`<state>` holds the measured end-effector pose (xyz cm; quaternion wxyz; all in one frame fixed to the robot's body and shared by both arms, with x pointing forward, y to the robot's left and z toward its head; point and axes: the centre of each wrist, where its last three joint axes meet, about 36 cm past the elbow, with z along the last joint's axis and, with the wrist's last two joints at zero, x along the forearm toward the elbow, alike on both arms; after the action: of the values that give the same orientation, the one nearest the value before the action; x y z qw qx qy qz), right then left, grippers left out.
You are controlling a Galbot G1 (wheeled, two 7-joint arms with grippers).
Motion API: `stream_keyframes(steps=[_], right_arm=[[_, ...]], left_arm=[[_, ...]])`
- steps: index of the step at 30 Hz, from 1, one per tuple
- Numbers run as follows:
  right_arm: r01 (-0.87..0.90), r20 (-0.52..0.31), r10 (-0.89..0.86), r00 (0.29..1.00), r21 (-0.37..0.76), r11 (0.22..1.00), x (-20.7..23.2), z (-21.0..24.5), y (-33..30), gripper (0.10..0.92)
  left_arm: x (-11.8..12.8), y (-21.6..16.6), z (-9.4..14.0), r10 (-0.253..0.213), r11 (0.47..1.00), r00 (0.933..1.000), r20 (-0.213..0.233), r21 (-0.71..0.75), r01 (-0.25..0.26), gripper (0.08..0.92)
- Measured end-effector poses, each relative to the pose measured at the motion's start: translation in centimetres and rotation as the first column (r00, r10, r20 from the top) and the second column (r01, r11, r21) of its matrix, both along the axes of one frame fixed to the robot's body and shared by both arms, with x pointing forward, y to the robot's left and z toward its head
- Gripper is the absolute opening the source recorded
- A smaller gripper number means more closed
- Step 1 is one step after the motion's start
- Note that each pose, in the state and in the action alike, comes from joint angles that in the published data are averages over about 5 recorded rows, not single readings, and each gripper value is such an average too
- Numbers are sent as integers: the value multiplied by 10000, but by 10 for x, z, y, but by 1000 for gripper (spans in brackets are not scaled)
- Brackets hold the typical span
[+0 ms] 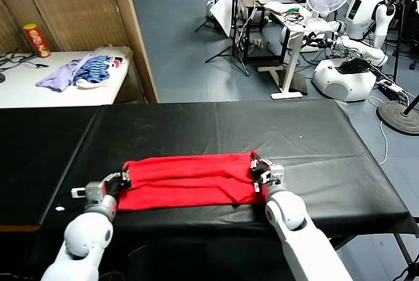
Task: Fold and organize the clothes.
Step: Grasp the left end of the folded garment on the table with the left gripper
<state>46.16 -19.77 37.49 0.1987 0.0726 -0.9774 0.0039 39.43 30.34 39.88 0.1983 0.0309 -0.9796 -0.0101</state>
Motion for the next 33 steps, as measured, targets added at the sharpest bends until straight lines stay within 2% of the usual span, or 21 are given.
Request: stream_keyframes(steps=[3, 7, 10, 13, 16, 24, 27, 33], right_arm=[[-73, -48, 73, 10000, 85, 9999, -5, 4, -6, 355], [-93, -14, 93, 10000, 176, 9998, -13, 13, -14, 589], [-104, 104, 102, 9999, 254, 9996, -20, 21, -20, 729], [-144, 231, 136, 9996, 350, 9993, -29, 27, -22, 788], [-206, 348, 190, 9992, 445, 9988, -36, 33, -21, 797], [-415, 678, 372, 9970, 639, 9971, -49, 47, -16, 798], [-456, 812, 401, 9959, 675, 9967, -52, 52, -15, 798], [-414, 948, 349, 9949, 667, 9969, -57, 59, -15, 798]], left_arm=[[0, -1, 2, -96, 9999, 9999, 72, 56, 96, 222], [-4, 3, 7, -126, 9999, 9998, 139, 94, 125, 442], [-8, 6, 12, -120, 9999, 9998, 169, 14, 120, 609], [-14, 8, 15, -97, 9996, 9998, 169, -248, 102, 742], [-22, 10, 14, -38, 9984, 10000, 89, -561, 43, 790], [-41, 9, -6, 132, 9931, 9991, -414, -1155, -179, 786], [-46, 6, -10, 189, 9909, 9987, -483, -1320, -251, 689], [-49, 0, -12, 256, 9932, 9984, -511, -1119, -312, 362]])
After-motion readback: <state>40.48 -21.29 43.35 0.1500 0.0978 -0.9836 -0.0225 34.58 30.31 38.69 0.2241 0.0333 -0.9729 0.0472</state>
